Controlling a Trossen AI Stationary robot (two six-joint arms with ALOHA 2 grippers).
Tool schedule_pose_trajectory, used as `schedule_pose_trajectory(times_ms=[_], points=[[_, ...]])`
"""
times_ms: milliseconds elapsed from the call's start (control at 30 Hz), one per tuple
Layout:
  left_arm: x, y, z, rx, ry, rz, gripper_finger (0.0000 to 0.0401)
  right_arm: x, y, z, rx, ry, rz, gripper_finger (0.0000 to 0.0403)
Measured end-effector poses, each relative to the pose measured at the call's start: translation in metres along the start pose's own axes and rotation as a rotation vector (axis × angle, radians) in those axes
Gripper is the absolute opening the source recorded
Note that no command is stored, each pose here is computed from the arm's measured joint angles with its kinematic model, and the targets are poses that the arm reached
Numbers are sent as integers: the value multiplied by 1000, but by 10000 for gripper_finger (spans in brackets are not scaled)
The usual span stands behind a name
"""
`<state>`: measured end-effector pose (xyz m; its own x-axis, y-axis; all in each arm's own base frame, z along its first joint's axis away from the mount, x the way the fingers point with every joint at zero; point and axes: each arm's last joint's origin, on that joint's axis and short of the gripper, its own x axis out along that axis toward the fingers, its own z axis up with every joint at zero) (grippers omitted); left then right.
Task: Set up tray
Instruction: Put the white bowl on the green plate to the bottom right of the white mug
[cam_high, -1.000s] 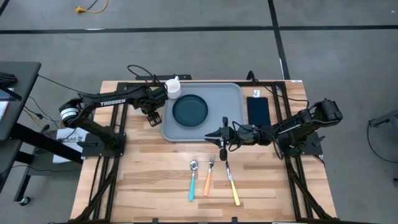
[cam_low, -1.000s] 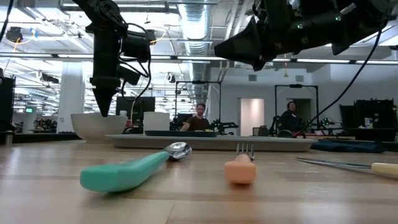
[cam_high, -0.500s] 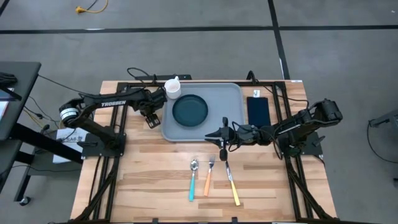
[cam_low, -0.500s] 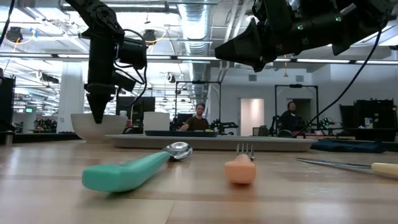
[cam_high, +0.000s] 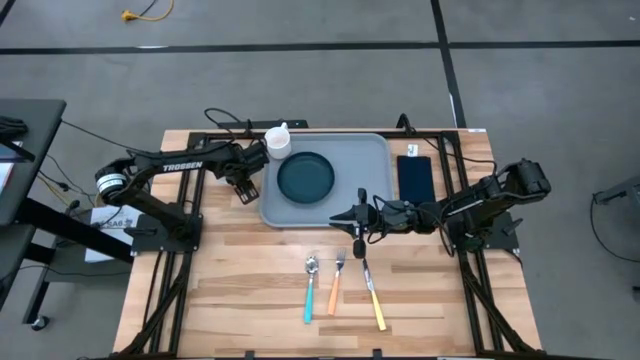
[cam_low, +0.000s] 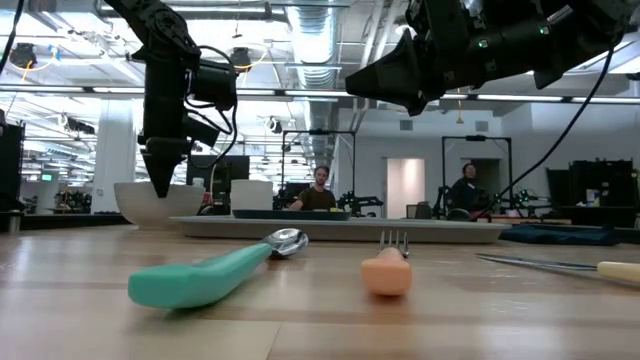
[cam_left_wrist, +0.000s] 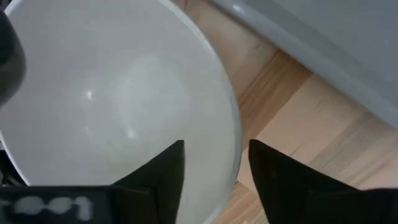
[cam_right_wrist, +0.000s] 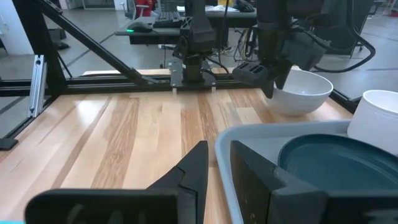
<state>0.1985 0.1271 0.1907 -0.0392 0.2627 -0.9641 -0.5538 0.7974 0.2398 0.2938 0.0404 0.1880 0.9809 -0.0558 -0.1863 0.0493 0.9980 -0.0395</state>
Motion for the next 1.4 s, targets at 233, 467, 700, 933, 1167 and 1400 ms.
schedule_pose_trajectory(times_ms=[233, 467, 700, 933, 1167, 1400], points=[[0, 0, -1, -13, 6, -5, 74, 0, 0, 0, 0, 0, 0, 62], [0, 0, -3, -34, 34, -4, 17, 0, 0, 0, 0, 0, 0, 62], [-1, -3, -7, -35, 71, 11, 6, 0, 0, 0, 0, 0, 0, 62], [-19, -14, -7, -5, 86, 53, 2, 0, 0, 0, 0, 0, 0, 62], [-67, -46, 7, 64, -49, 8, 4, 0, 0, 0, 0, 0, 0, 62], [-126, -76, 19, 177, -249, -166, 3, 0, 0, -1, -2, 7, 1, 62]])
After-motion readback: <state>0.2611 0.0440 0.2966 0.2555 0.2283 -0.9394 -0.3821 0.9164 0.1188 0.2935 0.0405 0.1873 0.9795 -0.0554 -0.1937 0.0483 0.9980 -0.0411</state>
